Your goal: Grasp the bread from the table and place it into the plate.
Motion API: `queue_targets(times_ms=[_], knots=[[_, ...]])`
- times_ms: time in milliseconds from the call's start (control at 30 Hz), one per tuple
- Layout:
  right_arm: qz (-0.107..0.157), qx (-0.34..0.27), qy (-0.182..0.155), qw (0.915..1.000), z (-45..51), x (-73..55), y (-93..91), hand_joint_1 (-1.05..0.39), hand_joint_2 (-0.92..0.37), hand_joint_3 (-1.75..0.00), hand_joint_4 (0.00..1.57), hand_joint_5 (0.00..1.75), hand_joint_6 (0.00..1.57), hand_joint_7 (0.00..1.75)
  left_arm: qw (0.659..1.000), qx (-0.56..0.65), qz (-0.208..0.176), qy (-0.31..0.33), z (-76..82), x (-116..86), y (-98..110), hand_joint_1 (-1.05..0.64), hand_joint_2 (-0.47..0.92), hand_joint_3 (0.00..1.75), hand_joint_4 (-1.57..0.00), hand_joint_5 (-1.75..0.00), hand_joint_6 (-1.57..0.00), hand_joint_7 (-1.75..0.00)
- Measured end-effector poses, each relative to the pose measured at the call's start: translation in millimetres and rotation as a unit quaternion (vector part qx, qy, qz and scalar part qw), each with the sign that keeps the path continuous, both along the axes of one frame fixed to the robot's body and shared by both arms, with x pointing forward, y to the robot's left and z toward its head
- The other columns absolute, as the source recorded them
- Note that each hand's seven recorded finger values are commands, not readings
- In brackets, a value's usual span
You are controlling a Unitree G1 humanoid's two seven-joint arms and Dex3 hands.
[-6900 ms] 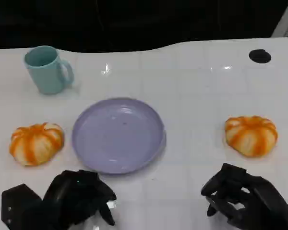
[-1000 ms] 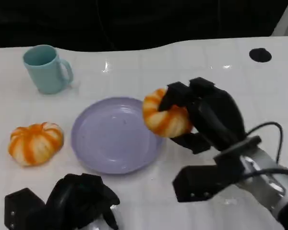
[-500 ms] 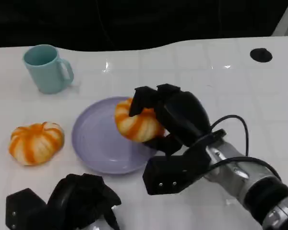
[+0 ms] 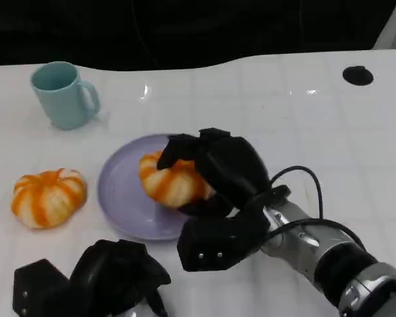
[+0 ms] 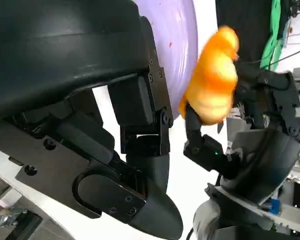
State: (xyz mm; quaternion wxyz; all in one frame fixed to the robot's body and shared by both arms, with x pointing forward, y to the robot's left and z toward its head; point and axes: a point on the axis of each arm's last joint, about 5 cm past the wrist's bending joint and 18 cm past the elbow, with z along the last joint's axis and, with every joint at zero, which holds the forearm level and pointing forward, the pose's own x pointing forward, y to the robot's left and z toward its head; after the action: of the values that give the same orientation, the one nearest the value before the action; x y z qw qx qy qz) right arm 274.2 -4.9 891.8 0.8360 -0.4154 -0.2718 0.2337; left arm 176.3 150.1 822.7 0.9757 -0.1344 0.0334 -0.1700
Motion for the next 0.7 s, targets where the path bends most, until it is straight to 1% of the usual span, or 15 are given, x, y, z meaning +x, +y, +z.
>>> queue_targets(times_ms=[33,100,167,200,300,500,700], knots=[[0.007,-0.018,0.013,0.9997,0.5,0.7,-0.2,-0.39,-0.88,-0.2,0.22,0.4,0.37,0.03,1.0,0.0,0.0,0.0,0.0,0,0,-1.05,0.79,0.01,-1.53,-0.89,-1.57,-0.48],[0.016,-0.045,0.037,0.9982,1.1,1.7,-0.3,-0.54,-0.91,-0.19,0.06,0.29,0.24,0.01,1.0,0.0,0.0,0.0,0.0,0,0,-1.05,0.79,0.01,-1.53,-0.89,-1.57,-0.48],[0.023,-0.059,0.049,0.9968,4.5,2.9,0.4,-0.61,-0.92,-0.22,0.02,0.24,0.19,0.0,1.0,0.0,0.0,0.0,0.0,0,0,-1.05,0.79,0.01,-1.53,-0.89,-1.57,-0.48],[0.025,-0.062,0.05,0.9965,6.4,3.4,0.9,-0.65,-0.92,-0.24,0.01,0.22,0.17,0.0,1.0,0.0,0.0,0.0,0.0,0,0,-1.05,0.78,0.01,-1.53,-0.89,-1.57,-0.48],[0.035,-0.067,0.053,0.9958,12.1,4.0,1.4,-0.7,-0.92,-0.27,0.0,0.21,0.16,0.0,1.0,0.0,0.0,0.0,0.0,0,0,-1.05,0.78,0.0,-1.53,-0.89,-1.57,-0.48],[0.048,-0.064,0.061,0.9949,13.4,0.6,-3.6,-0.75,-0.92,-0.28,0.01,0.24,0.16,0.01,1.0,0.0,0.0,0.002,0.0,0,0,-1.05,0.78,0.0,-1.54,-0.89,-1.57,-0.48],[0.056,-0.043,0.057,0.9959,16.1,-4.0,-16.6,-0.75,-0.92,-0.27,0.03,0.29,0.18,0.01,1.0,-0.001,0.0,0.004,-0.2,0,0,-1.05,0.77,0.0,-1.53,-0.87,-1.57,-0.46]])
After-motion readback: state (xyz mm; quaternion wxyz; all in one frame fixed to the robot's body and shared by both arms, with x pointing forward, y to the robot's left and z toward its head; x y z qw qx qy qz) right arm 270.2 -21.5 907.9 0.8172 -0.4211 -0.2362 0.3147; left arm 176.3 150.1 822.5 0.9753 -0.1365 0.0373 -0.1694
